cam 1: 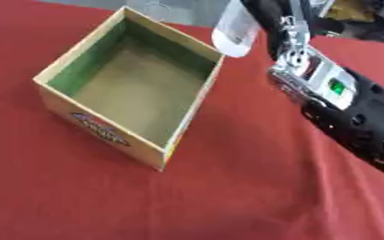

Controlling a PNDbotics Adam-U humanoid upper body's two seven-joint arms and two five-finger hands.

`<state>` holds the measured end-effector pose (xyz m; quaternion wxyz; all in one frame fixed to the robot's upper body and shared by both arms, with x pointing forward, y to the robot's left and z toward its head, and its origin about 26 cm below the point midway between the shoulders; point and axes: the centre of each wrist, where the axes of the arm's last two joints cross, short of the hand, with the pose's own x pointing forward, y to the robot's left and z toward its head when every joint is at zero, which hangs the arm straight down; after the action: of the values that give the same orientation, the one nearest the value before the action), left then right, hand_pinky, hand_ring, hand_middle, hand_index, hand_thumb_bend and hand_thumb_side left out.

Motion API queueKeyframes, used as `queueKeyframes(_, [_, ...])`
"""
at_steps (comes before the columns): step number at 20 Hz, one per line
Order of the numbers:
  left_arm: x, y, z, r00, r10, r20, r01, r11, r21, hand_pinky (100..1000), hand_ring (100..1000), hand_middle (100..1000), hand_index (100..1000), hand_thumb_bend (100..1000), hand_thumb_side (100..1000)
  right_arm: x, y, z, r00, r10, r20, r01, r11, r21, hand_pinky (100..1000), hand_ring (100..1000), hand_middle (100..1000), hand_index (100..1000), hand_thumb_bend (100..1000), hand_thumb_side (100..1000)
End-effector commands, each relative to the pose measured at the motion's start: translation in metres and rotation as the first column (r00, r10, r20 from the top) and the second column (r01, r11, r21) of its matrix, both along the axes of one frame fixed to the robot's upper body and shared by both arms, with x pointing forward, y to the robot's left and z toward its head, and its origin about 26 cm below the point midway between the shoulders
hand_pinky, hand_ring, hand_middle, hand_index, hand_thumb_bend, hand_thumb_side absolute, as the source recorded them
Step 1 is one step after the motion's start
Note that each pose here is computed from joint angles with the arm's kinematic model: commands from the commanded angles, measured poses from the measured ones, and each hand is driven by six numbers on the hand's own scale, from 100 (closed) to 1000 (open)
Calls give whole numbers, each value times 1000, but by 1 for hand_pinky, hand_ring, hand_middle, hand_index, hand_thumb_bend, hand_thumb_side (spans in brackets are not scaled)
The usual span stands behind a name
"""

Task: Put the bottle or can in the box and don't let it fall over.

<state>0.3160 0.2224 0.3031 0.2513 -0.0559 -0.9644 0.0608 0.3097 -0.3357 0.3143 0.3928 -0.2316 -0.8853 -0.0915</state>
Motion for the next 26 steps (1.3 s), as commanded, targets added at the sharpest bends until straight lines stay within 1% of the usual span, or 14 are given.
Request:
queueKeyframes(1, [-5,2,5,999,10,30,-9,1000,-11,511,1000,1000,696,308,835,-4,-1,16,999,1,37,0,1000,-31,769,561,140,144,100,424])
queueKeyframes(3, [-4,2,4,999,8,32,-7,1000,-19,512,1000,1000,696,309,833,-4,1,17,999,10,41,-9,999,-32,769,563,140,144,100,412])
queueKeyframes(4, [-4,3,4,999,8,34,-7,1000,-22,512,1000,1000,696,309,832,-4,2,17,999,16,45,-15,999,-30,769,564,140,144,100,426])
queueKeyframes(7, [-4,3,5,999,9,45,-8,999,-34,517,1000,1000,697,308,822,-3,5,17,998,37,58,-36,999,-17,769,582,150,144,100,428])
queueKeyframes(10, [-4,3,7,997,25,75,-21,998,-56,528,1000,1000,697,306,805,2,8,11,997,60,40,-61,998,7,765,610,176,153,100,420])
queueKeyframes(12, [-5,2,9,995,33,98,-26,997,-76,534,1000,1000,697,309,796,5,10,6,996,83,20,-83,996,31,764,614,179,156,100,419])
queueKeyframes(15, [-5,-1,12,992,29,127,-16,995,-100,539,1000,1000,697,312,786,10,12,3,994,110,9,-110,992,57,763,617,181,160,100,418])
queueKeyframes(17, [-5,-3,13,990,21,142,-6,994,-106,541,1000,1000,698,313,791,13,11,1,994,112,5,-112,991,71,761,617,180,160,100,419])
queueKeyframes(19, [-5,-5,15,989,10,150,8,993,-116,542,1000,1000,699,312,866,17,9,-1,994,105,3,-105,991,85,759,617,180,160,100,423])
queueKeyframes(26, [-6,-10,19,987,-16,162,38,990,-133,545,1000,1000,699,311,871,27,6,-10,998,67,6,-68,995,80,756,623,184,165,100,418])
